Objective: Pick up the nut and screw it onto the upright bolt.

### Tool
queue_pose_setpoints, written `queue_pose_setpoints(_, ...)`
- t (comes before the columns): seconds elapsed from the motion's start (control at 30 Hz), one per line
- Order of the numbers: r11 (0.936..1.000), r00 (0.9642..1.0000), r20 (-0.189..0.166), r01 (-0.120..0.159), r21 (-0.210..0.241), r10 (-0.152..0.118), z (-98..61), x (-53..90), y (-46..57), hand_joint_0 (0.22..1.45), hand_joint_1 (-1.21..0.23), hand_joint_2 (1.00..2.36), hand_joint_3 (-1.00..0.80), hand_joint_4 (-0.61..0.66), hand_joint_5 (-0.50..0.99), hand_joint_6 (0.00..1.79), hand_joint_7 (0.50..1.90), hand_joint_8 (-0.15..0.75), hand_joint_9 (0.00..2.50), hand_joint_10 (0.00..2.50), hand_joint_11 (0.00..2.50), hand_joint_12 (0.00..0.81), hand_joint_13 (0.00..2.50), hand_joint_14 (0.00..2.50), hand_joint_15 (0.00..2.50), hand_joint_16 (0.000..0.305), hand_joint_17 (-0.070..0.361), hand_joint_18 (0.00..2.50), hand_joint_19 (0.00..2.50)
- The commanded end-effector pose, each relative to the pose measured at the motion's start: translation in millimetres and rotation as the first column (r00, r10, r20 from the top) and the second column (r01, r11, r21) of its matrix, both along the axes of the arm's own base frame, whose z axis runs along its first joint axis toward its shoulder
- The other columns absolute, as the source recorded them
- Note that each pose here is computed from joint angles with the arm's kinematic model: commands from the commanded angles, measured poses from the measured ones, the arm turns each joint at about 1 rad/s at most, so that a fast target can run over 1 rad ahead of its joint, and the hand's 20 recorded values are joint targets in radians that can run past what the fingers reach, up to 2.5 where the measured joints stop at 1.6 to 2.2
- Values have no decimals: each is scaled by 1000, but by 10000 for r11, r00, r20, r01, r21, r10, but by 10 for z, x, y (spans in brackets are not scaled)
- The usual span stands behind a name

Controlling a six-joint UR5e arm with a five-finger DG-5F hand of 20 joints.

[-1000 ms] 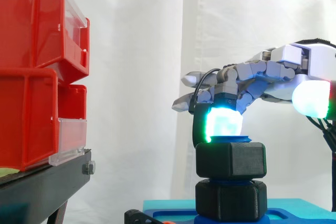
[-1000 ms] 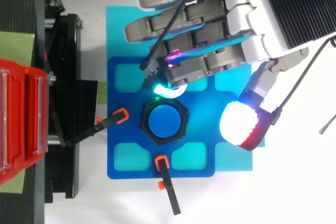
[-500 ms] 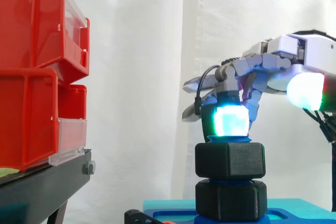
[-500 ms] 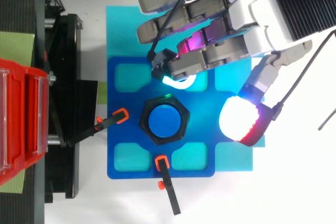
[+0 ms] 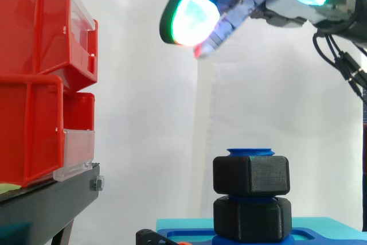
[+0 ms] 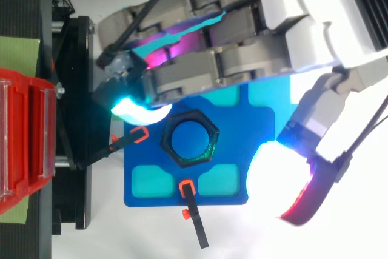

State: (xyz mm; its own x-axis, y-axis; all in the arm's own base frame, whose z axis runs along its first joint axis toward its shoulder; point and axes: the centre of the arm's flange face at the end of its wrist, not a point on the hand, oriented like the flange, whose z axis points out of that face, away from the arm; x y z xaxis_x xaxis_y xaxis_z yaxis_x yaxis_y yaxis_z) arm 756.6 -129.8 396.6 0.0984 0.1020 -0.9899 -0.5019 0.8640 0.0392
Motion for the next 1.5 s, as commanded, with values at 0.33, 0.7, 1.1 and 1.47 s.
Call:
queue_pose_setpoints(0.33, 9982, 9977, -506, 467, 369, -449, -599, 39, 391, 457, -120, 1000, -500, 114, -190, 501, 605, 198, 314, 0, 0, 312, 0, 0, 0, 40, 89, 0, 0)
queue_pose_setpoints(0.7, 9973, 9997, 143, 163, 718, -174, -753, 85, 555, 459, -109, 1000, -500, 121, -186, 501, 614, 200, 303, 0, 0, 315, 0, 0, 0, 40, 91, 0, 0)
queue_pose_setpoints(1.1, 9971, 9992, -347, 240, 727, -215, -1024, -15, 518, 459, -58, 1000, -500, 162, -143, 501, 649, 201, 296, 0, 0, 317, 0, 0, 0, 41, 93, 0, 0)
queue_pose_setpoints(1.47, 9970, 9988, -424, 276, 722, -246, -1130, -56, 485, 472, -61, 1000, -500, 172, -90, 502, 731, 194, 363, 0, 0, 306, 0, 0, 0, 40, 90, 0, 0)
